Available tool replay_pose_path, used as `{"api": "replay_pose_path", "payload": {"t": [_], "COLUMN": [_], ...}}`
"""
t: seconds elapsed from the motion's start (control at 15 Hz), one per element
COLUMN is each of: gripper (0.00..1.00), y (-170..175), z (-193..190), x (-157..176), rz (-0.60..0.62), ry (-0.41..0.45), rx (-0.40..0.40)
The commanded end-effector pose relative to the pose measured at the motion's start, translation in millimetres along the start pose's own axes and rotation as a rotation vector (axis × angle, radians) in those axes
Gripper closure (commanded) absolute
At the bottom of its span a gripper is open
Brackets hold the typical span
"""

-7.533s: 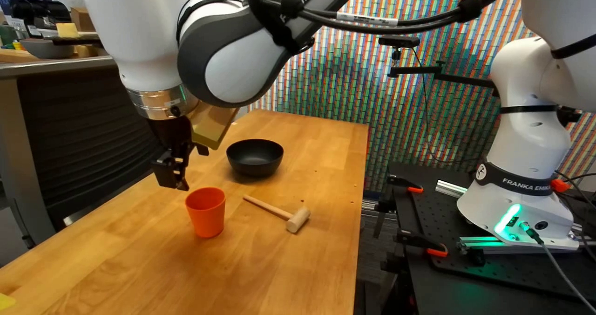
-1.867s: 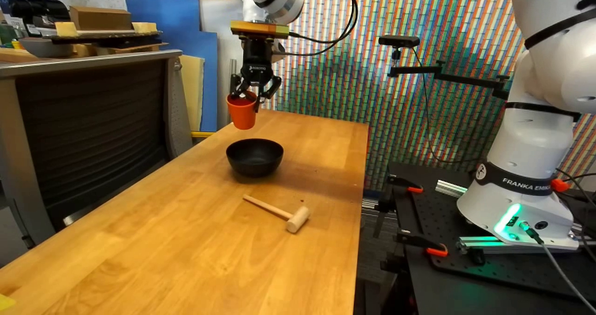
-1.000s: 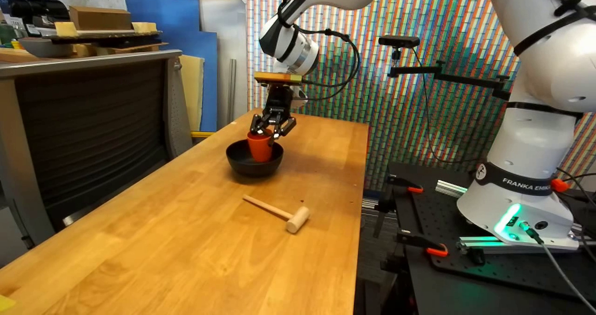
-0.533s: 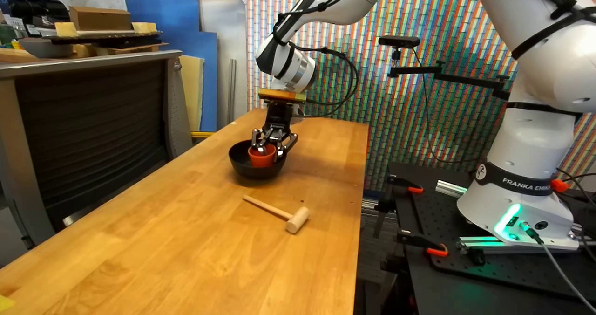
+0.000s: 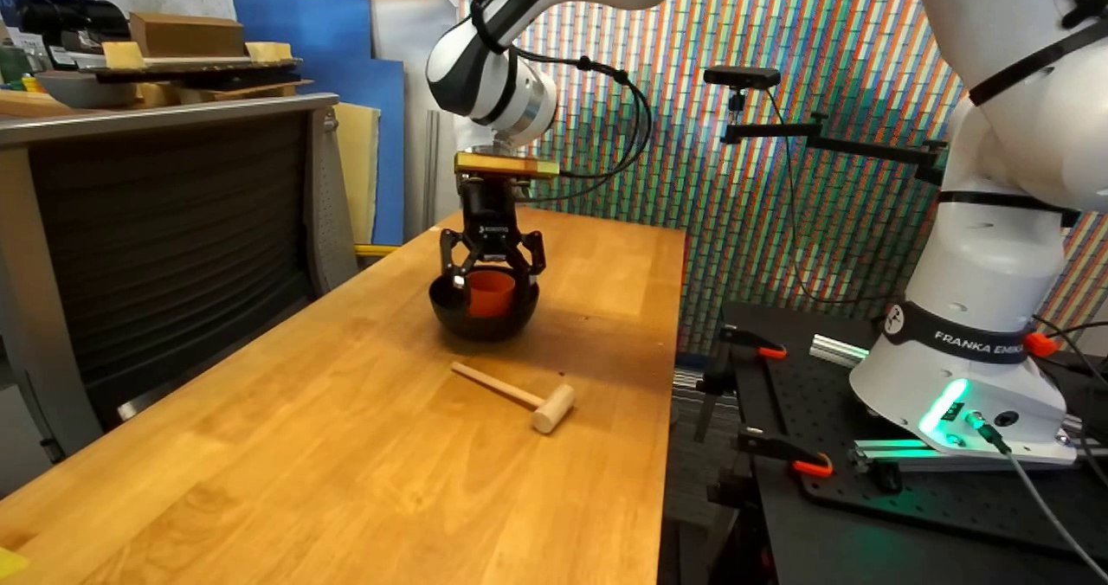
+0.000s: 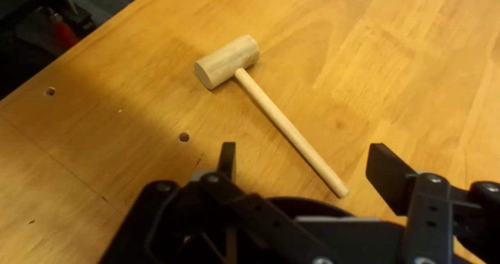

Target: Put the orange cup in the bowl

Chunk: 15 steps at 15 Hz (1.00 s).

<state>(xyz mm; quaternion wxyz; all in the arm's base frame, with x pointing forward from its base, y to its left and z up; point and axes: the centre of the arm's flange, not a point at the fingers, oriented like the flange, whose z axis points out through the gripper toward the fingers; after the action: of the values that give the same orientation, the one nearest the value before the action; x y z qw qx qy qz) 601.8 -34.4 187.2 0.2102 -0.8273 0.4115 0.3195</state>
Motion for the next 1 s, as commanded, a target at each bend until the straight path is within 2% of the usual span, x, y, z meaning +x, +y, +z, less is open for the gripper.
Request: {"api": "replay_pose_path", "payload": {"t": [0.0, 0.2, 0.53, 0.73, 0.93], "gripper": [0.0, 0.0, 0.0, 0.0, 0.0], "y": [-20, -31, -64, -85, -97], "z": [-3, 6, 23, 27, 21], "x": [-48, -87, -197, -263, -315], "rz": [-0.117, -0.221, -0.432, -0.583, -0.746], "ry": [0.099, 0.154, 0.204, 0.251, 0.29], "rx": [-0.14, -0.291, -0.496, -0.58, -0.621]}}
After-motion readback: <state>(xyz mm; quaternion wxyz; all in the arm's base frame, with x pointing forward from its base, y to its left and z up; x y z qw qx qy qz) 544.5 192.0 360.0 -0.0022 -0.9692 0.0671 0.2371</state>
